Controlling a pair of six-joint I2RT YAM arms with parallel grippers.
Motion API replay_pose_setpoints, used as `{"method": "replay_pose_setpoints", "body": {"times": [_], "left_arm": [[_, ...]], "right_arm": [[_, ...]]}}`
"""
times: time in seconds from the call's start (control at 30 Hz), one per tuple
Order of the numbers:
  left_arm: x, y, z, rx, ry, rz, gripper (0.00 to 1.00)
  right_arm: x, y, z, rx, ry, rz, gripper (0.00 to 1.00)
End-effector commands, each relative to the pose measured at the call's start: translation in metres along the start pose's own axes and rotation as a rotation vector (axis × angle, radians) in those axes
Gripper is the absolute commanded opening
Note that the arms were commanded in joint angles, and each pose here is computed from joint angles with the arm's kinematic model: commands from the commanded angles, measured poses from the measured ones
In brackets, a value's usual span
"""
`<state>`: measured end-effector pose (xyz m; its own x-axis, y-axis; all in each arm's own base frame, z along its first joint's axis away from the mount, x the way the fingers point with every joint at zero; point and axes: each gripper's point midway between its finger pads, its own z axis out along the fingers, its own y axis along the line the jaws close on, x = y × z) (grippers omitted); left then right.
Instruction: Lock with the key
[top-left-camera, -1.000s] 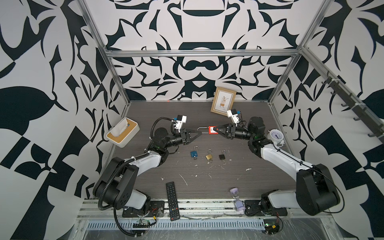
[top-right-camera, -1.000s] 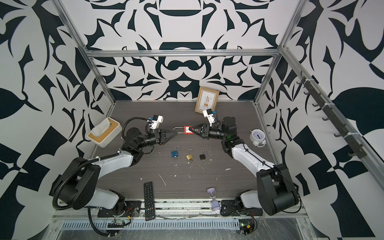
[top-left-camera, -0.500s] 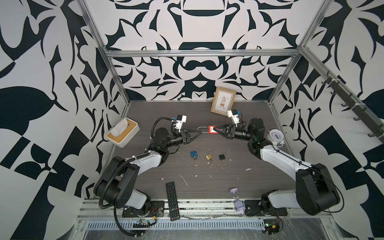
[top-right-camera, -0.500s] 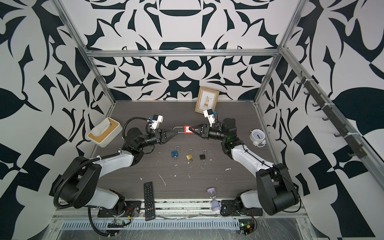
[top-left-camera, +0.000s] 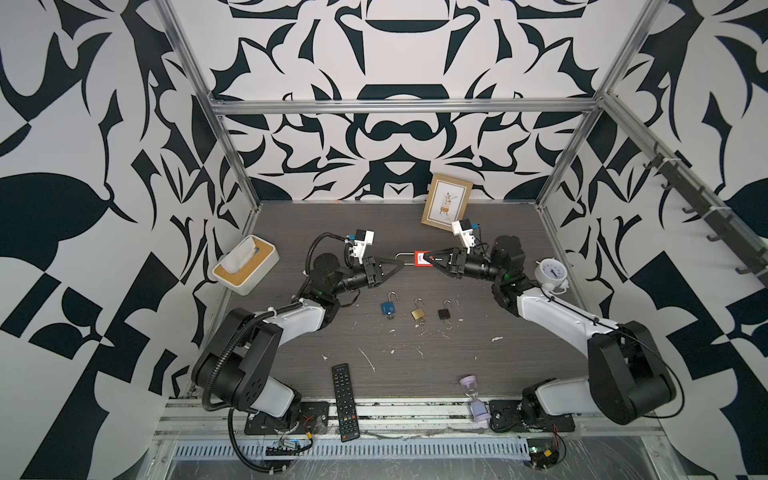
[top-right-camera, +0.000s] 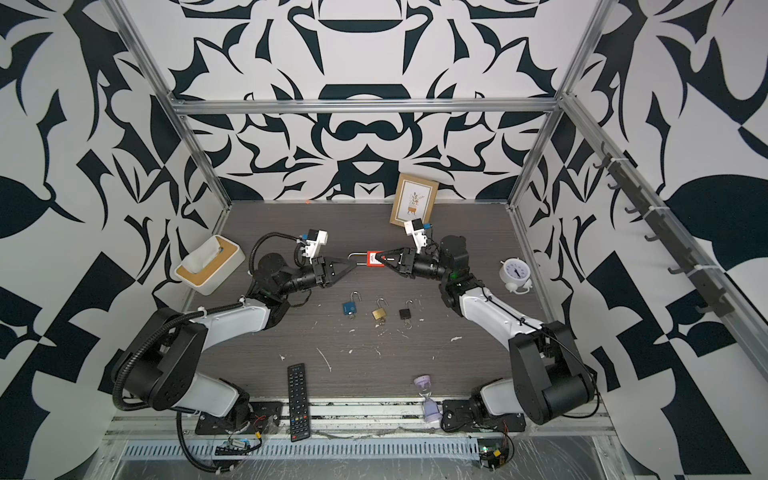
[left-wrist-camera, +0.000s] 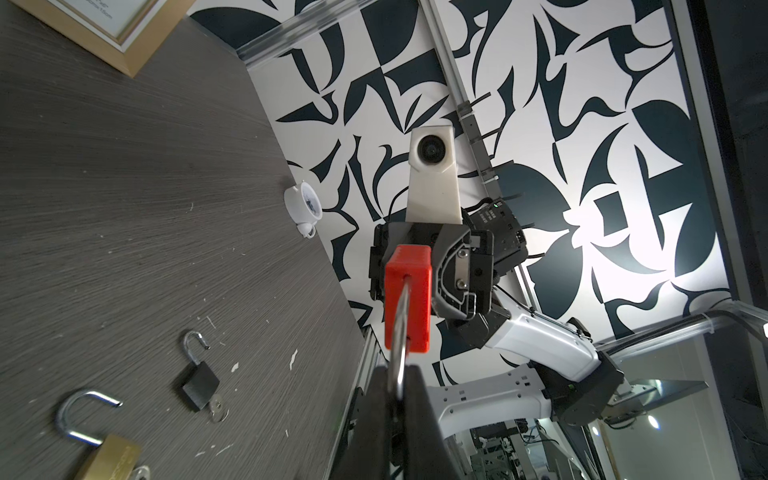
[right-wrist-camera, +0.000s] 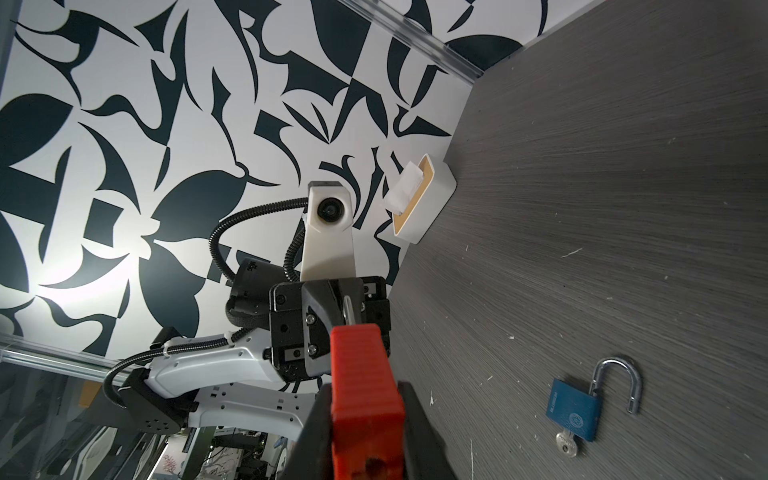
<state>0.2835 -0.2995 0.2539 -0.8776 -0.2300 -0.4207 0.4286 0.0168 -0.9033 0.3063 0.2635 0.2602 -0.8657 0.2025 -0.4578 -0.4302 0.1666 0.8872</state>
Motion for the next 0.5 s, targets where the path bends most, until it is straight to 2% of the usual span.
{"method": "replay_pose_setpoints", "body": {"times": [0.0, 0.2, 0.33, 0.47], "left_arm": [[0.010, -0.051, 0.020, 0.154, 0.073, 0.171, 0.00], [0.015, -0.054, 0.018, 0.163, 0.077, 0.167, 0.00], [0.011, -0.043, 0.010, 0.110, 0.055, 0.153, 0.00], [0.000, -0.035, -0.003, 0.064, 0.011, 0.153, 0.37]], "right_arm": [[0.030, 0.001, 0.025, 0.011, 0.118, 0.024, 0.00], [0.025, -0.004, 0.030, 0.020, 0.109, 0.038, 0.00], [0.024, -0.010, 0.027, 0.046, 0.100, 0.062, 0.00], [0.021, -0.025, 0.021, 0.078, 0.066, 0.108, 0.00]]}}
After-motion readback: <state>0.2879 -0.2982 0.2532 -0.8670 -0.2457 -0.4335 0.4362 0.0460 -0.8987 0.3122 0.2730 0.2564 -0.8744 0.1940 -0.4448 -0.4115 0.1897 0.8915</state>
